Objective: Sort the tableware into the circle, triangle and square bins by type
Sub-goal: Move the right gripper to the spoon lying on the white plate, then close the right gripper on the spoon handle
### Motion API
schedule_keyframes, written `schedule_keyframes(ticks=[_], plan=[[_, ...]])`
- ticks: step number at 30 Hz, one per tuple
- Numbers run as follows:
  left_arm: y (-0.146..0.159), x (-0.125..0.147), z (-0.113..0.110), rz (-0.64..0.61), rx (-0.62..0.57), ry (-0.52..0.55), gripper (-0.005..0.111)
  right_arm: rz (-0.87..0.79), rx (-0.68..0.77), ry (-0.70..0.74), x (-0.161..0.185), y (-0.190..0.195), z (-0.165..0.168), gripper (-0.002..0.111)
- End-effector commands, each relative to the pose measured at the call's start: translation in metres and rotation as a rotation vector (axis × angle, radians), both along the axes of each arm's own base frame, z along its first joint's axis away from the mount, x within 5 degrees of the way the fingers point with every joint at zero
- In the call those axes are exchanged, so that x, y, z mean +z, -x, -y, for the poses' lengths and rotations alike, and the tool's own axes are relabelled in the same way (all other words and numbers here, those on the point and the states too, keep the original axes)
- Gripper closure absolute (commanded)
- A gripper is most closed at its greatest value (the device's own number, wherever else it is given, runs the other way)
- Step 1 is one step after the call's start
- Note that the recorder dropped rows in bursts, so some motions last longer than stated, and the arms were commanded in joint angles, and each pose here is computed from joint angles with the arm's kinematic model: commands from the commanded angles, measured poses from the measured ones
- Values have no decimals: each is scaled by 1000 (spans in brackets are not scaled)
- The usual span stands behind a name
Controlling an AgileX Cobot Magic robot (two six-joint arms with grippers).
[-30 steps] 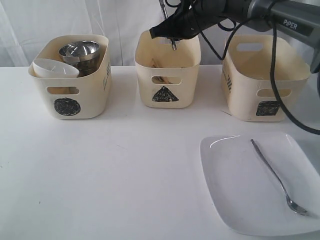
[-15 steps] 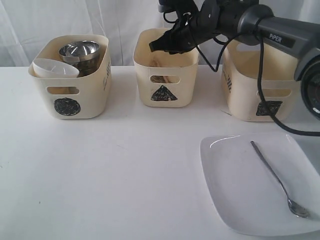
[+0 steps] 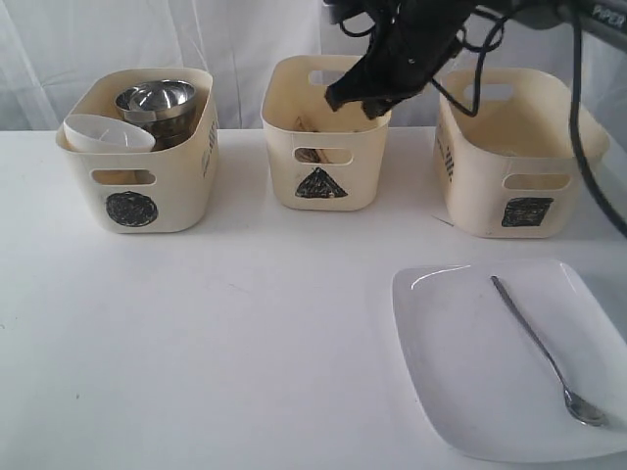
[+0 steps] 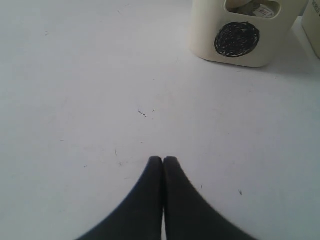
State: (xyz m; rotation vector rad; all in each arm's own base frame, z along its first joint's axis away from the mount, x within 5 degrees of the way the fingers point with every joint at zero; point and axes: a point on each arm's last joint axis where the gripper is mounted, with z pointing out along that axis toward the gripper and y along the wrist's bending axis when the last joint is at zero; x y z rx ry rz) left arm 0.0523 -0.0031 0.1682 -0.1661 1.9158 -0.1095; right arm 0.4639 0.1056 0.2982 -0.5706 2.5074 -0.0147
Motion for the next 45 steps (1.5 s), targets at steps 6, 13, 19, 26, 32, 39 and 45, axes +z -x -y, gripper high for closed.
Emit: schedule_keyframes(ticks=[6,13,19,26,32,39,45], plan=[[0,0,1,5,-1,15,107,-138,-255,110,25,53,31,108],[0,0,1,5,-1,15,107,-319,-312,129,-7,115,44,108],[0,0,1,5,-1,15,107,-500,-315,168,-58,158,51,108],[0,-1,1,4,-1,15,107,-520,-280,174,-105,176,54,76],[0,-1,1,4,-1,15,107,-452,-378,169,-134,188,64,71],[0,-1,1,4,-1,15,107,-400,-448,119,-146,190,74,71],[0,-1,1,2,-2,15,107,-405,-503,109,-146,189,92,71]])
